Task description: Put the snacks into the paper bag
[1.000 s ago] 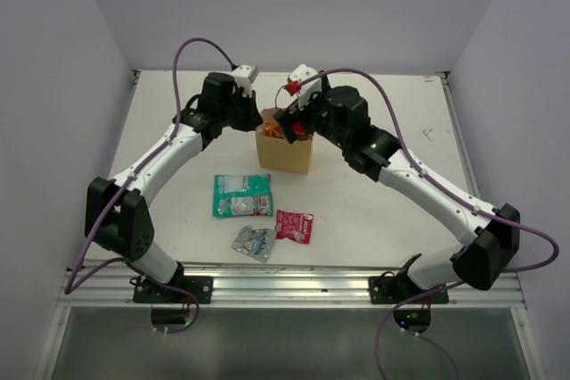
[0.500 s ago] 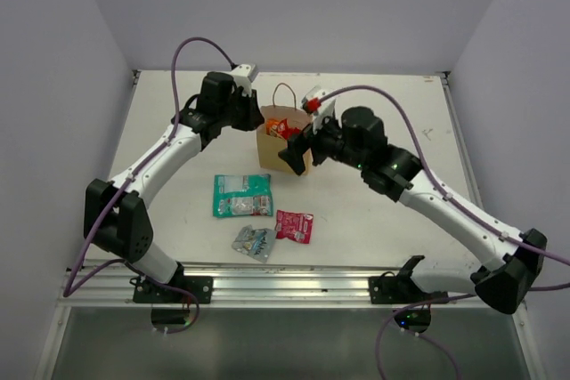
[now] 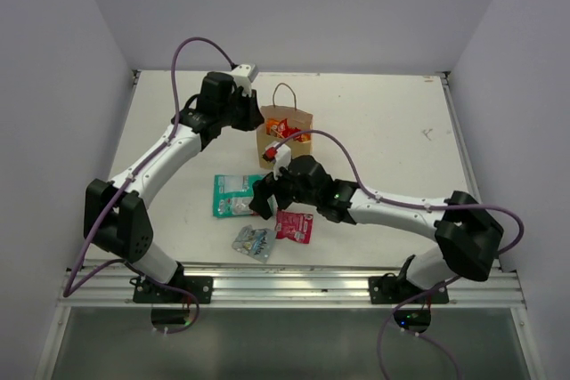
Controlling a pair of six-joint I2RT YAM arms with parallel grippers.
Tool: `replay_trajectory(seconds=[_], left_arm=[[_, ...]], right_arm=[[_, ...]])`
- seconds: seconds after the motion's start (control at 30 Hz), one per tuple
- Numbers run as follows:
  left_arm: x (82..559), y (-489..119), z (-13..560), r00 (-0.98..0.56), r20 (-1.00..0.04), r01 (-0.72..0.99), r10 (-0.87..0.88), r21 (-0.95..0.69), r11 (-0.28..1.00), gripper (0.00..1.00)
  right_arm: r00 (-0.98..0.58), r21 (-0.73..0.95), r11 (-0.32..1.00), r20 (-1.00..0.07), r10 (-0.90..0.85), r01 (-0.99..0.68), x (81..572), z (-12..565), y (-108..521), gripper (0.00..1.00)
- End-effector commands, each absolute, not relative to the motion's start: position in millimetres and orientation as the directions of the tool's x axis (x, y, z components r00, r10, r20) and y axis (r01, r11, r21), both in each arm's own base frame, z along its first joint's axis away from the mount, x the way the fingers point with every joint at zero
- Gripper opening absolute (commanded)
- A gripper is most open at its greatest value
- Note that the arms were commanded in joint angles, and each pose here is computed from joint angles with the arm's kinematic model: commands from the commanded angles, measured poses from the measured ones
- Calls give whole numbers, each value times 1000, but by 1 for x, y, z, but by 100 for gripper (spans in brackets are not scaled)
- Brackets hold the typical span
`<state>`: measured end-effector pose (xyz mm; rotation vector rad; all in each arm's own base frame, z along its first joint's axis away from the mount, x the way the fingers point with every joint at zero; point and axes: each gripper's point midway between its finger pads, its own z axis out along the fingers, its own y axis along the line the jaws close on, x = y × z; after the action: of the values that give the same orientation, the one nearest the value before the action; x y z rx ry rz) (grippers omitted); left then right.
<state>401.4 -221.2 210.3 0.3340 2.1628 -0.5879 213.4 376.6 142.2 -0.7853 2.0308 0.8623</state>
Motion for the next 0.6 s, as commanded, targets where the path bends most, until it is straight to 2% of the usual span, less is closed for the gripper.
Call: replay_trajectory(seconds=[0.0,0.23,0.57], left_arm=[[403,-226,230,-562,-827,461,20,-293,838,19],[401,-226,234,-555,-832,466,18,-292,835,19],[399,-226,239,-540,-841,474,14,-291,831,19]], right_arm=[[-510,352,601,-854,-108,-717,234,139,401,98],[-518,315,674,-847,-118,-668,257,98,411,97],[-533,263,713,-827,-181,-650,267,53,415,95]])
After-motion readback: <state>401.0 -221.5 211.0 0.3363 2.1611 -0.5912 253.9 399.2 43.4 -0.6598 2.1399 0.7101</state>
